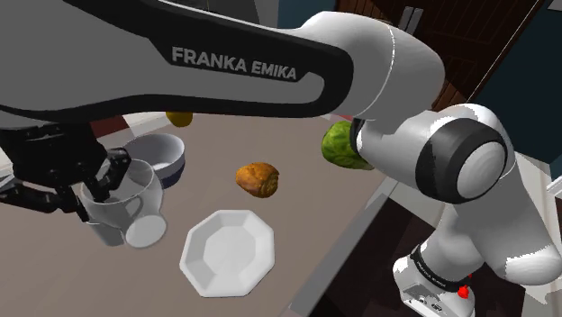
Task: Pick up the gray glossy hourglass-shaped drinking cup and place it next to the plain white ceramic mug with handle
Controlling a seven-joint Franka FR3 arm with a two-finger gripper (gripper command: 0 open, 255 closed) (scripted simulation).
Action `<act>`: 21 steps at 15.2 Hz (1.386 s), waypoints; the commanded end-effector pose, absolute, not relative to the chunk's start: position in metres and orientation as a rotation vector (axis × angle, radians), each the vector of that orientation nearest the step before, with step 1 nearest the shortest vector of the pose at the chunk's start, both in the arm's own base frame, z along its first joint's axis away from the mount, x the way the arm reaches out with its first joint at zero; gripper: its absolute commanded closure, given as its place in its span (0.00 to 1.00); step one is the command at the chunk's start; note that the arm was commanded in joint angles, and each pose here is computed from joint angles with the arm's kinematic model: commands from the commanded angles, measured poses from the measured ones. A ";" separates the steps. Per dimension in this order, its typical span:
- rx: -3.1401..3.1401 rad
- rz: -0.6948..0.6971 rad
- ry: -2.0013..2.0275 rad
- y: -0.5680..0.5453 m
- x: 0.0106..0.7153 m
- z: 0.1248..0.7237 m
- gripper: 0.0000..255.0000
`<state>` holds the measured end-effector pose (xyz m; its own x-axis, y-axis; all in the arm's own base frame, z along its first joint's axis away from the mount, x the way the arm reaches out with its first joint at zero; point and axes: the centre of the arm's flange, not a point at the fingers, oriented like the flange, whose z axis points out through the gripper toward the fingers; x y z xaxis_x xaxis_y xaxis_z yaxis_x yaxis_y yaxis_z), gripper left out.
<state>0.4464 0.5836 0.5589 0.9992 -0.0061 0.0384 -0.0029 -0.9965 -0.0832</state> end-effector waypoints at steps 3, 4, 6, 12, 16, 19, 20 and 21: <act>-3.058 -0.061 0.009 0.586 0.446 0.538 1.00; -3.058 -0.061 0.009 0.586 0.446 0.533 1.00; -3.058 -0.061 0.009 0.586 0.446 0.522 1.00; -3.058 -0.061 0.009 0.586 0.446 0.490 1.00; -3.058 -0.061 0.009 0.586 0.446 0.469 1.00; -3.058 -0.061 0.009 0.586 0.446 0.453 1.00; -3.058 -0.061 0.009 0.586 0.446 0.448 1.00; -3.058 -0.061 0.009 0.586 0.446 0.443 1.00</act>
